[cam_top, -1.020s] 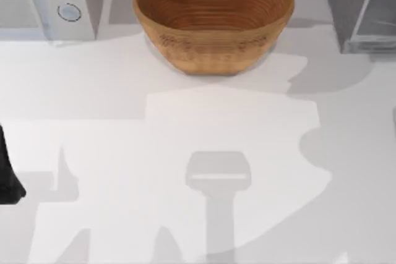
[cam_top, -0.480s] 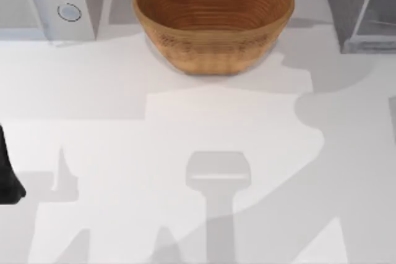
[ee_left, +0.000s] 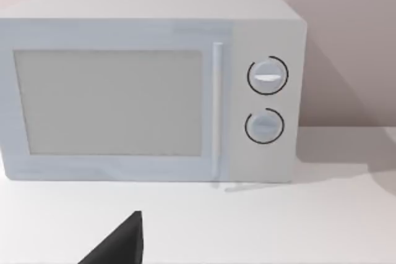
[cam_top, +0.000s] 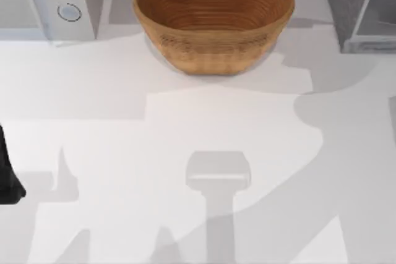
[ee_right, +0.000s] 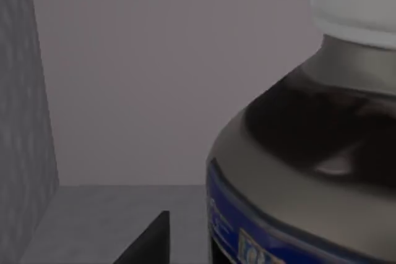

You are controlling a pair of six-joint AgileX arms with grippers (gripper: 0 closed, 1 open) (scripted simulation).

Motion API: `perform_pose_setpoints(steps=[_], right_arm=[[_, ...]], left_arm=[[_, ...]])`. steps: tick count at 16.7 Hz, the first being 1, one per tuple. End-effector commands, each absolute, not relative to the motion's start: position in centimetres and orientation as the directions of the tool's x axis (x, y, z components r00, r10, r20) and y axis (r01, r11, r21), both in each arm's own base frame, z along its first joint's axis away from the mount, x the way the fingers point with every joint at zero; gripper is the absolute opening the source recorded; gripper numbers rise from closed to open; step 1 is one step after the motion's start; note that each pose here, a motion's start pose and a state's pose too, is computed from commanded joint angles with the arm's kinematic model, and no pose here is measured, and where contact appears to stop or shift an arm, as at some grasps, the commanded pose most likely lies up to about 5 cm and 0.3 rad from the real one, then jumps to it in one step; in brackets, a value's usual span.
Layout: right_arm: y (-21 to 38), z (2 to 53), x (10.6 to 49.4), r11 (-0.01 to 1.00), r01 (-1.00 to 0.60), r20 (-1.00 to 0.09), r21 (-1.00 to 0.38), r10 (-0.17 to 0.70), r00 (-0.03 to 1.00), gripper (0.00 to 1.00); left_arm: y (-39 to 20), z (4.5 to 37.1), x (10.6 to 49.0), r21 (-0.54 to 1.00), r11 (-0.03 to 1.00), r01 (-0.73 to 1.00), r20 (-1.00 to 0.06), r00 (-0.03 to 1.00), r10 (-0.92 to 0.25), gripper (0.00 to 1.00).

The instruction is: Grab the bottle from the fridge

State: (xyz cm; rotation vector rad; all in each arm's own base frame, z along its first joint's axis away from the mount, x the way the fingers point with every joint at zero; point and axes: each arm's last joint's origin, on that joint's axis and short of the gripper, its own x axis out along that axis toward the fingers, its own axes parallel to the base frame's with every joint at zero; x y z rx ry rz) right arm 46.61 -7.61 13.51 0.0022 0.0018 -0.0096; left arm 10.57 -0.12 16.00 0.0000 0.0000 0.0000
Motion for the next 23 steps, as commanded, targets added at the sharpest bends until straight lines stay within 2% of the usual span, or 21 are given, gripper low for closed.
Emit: perform_pose_setpoints(steps=[9, 19, 23], right_arm=[[-7.6, 13.5, 46.6, 1.000, 0.010, -0.002, 0.002, -0.010, 1.000, 0.02], [-7.8, 13.7, 46.6, 1.000, 0.012, 0.000, 0.003, -0.012, 1.000, 0.00], [-7.8, 15.9, 46.6, 1.000, 0.013, -0.005, 0.004, -0.013, 1.000, 0.00]], left_arm=[[-0.1, 16.0, 10.6, 0.000, 1.000, 0.000, 0.000, 1.000, 0.000, 1.00], [-0.1, 16.0, 10.6, 0.000, 1.000, 0.000, 0.000, 1.000, 0.000, 1.00], [-0.1, 16.0, 10.6, 0.000, 1.000, 0.000, 0.000, 1.000, 0.000, 1.00]])
